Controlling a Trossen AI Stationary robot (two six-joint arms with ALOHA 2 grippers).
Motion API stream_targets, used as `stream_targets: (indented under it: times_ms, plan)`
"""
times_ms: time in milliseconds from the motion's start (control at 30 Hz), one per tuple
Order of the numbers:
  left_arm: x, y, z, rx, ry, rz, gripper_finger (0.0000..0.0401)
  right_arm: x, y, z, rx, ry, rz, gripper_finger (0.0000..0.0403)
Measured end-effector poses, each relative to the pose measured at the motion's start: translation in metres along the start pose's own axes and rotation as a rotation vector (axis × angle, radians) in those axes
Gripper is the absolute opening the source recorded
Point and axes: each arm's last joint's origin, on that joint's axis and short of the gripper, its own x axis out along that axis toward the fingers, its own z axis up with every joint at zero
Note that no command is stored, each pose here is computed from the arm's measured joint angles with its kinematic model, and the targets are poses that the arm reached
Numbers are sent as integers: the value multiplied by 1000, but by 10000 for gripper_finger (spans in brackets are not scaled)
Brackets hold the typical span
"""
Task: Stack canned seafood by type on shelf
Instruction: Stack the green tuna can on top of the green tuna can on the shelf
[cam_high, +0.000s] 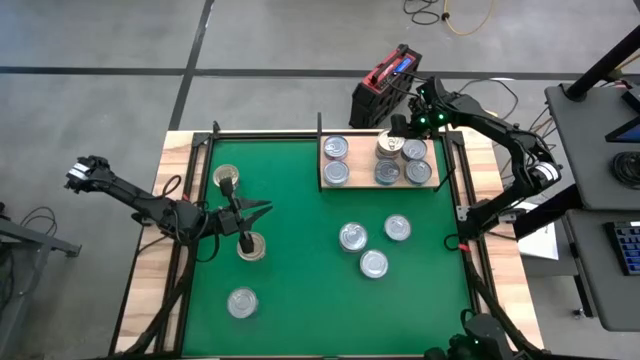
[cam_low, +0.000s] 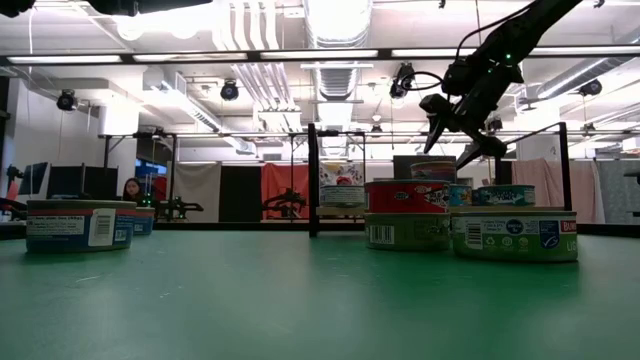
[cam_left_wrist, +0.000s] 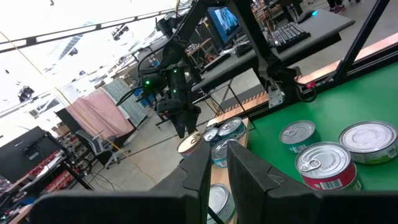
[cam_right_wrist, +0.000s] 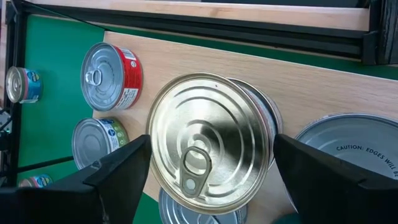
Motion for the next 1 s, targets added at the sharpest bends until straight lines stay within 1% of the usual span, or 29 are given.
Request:
stream_targets:
  times_ms: [133,300,433,533,667,767,833,1000]
  plan:
    - [0,0,0,-2,0,0,36,-1,0,0,-3,-11,-13,320]
    - [0,0,0,-12,1,0,36,-12,4,0,-29,-63,-49,312]
    - [0,0,0,-23,0,-1,36,-29,14,-2,-65,-117,-25,305]
    - [0,0,0,-38,1,-1,36,-39,24,-9,-99,-137,-2,299]
    - [0,-1,-2,-48,4,-3,36,-55,44,-24,-190,-179,38,289]
    - [0,-1,-2,-67,4,-3,36,-65,61,-40,-275,-239,4,280]
    - [0,-1,-2,-80,4,-3,36,-70,73,-54,-335,-271,-10,273]
    - [0,-1,-2,-117,3,-3,36,-78,103,-94,-522,-290,32,256]
